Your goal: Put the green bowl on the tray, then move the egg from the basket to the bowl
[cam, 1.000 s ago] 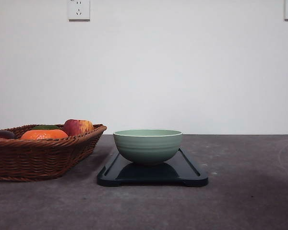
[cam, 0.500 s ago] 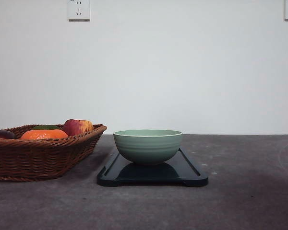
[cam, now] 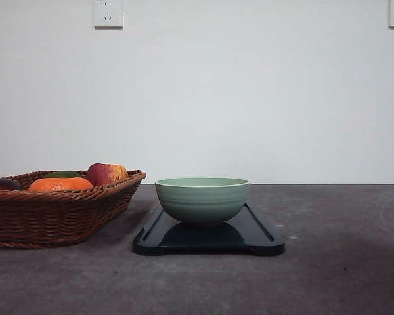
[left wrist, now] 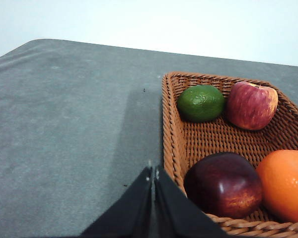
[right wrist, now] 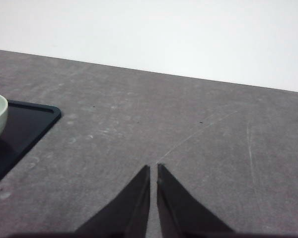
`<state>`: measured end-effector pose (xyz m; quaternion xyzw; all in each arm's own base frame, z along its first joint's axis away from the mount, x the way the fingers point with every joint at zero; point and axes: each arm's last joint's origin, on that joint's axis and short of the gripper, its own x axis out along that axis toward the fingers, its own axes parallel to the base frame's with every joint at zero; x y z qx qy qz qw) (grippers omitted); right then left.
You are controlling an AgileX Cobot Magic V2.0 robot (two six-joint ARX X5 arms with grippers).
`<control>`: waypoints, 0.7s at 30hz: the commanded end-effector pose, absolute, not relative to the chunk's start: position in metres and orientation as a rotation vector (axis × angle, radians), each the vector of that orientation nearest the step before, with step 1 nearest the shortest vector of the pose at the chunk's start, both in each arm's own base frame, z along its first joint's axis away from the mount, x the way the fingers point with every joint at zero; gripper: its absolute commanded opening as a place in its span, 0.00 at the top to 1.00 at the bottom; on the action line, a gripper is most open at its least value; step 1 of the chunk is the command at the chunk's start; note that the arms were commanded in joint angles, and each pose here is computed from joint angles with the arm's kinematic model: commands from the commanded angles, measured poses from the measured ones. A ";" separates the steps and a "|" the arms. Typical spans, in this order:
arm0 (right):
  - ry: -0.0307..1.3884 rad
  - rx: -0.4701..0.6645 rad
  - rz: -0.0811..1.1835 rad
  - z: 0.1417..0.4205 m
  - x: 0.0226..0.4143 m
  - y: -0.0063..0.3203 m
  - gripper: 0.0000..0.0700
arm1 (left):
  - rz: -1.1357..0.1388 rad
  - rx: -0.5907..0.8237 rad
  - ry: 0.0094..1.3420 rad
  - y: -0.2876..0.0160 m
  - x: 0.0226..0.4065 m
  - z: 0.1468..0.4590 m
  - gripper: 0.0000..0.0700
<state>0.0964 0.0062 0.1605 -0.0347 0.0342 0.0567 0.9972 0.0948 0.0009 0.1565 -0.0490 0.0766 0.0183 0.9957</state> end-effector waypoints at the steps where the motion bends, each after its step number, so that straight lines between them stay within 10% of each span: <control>1: 0.063 -0.056 0.113 0.160 0.097 0.006 0.98 | 0.041 -0.103 0.175 0.001 0.096 0.150 1.00; 21: 0.063 -0.056 0.113 0.160 0.097 0.006 0.98 | 0.041 -0.102 0.175 0.001 0.096 0.150 1.00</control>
